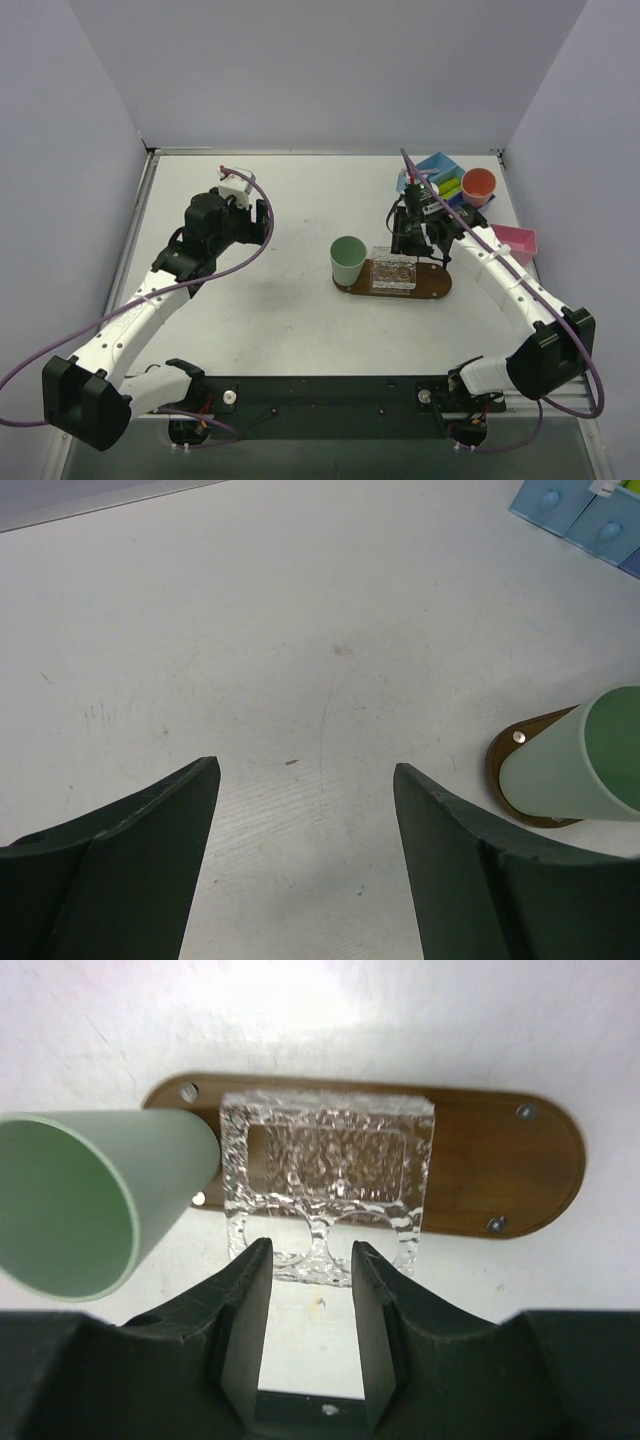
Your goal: Prepare toiletry sets of a toothbrush and toothpaste on the tray
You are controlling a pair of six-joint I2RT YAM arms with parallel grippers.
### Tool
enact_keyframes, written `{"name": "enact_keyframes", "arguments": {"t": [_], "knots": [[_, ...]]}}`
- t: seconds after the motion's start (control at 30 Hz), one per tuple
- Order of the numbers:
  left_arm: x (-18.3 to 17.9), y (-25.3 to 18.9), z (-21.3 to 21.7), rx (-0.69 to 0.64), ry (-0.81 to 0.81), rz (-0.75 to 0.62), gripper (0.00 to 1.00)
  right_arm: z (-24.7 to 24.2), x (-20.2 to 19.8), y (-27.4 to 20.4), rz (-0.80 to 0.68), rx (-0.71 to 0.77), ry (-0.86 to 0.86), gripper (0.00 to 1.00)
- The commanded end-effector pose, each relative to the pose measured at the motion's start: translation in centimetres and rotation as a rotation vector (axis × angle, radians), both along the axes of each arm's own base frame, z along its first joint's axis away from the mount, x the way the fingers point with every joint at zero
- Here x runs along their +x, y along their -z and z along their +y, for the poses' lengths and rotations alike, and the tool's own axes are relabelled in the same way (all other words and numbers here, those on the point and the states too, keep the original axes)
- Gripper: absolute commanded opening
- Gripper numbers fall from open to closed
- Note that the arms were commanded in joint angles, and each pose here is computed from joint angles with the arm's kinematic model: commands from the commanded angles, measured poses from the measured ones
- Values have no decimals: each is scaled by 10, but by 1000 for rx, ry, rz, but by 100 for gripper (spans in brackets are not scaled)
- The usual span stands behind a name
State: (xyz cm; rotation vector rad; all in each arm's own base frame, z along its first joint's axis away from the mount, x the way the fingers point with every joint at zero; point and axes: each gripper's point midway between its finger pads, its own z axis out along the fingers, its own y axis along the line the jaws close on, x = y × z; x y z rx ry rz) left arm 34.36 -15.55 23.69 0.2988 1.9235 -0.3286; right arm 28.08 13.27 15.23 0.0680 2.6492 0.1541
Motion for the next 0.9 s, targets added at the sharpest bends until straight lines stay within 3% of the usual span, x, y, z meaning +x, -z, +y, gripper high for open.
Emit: {"name": "enact_keyframes", "arguments": {"t": [0.0, 0.13, 0.3, 0.7, 0.87], "knots": [[0, -29, 3, -48, -25, -78, 80, -15, 43, -73, -349, -4, 51, 34], [1, -28, 4, -50, -34, -82, 81, -13, 79, -124, -547, 65, 54, 34], [2, -26, 4, -50, -36, -76, 81, -40, 117, -161, -628, 85, 107, 34], [2, -24, 2, -49, -29, -69, 80, -144, 142, -144, -574, -51, 272, 33], [1, -24, -1, -57, -17, -67, 80, -193, 151, -130, -523, -184, 351, 33]]}}
